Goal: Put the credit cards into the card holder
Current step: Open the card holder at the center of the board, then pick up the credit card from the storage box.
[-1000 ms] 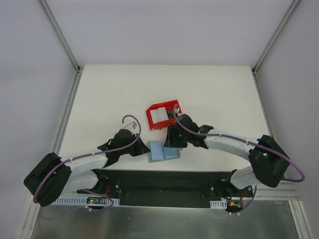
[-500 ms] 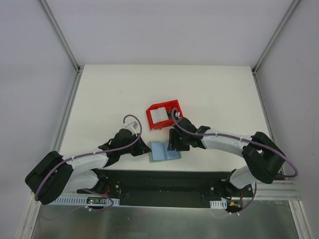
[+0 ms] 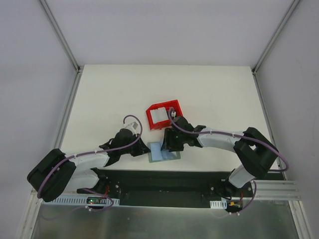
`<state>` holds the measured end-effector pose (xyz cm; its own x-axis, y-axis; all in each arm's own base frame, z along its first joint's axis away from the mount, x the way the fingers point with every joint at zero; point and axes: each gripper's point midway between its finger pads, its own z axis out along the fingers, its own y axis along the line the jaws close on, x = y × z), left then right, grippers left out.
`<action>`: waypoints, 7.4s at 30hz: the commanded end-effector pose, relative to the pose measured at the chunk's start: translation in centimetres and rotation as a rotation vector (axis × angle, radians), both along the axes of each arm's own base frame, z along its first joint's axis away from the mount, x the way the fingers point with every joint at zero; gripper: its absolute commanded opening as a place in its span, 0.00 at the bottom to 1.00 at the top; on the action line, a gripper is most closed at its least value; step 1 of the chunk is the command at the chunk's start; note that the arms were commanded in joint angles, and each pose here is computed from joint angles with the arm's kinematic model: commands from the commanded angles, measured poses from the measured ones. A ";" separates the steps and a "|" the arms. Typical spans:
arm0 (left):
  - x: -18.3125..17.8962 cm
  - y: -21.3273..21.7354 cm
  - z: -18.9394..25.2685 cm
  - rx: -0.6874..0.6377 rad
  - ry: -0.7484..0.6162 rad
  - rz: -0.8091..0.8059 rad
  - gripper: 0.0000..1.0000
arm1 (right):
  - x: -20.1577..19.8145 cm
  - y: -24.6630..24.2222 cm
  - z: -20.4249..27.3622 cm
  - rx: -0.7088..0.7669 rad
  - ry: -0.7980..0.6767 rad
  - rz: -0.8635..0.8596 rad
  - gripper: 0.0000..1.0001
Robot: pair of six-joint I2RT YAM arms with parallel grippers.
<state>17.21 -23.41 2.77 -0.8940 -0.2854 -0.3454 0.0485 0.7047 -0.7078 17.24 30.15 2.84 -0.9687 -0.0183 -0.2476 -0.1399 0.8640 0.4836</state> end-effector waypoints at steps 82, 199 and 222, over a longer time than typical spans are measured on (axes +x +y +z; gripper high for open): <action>0.7 -0.1 0.5 -0.039 -0.029 0.004 0.00 | -0.2 5.5 6.3 0.301 -0.023 0.168 0.57; 1.1 -0.6 1.4 -0.029 -0.049 -0.046 0.00 | 20.6 1.2 10.7 0.105 -0.256 0.119 0.00; 0.7 0.1 0.5 -0.020 -0.041 -0.027 0.00 | 5.3 1.1 10.4 0.409 -0.192 0.049 0.00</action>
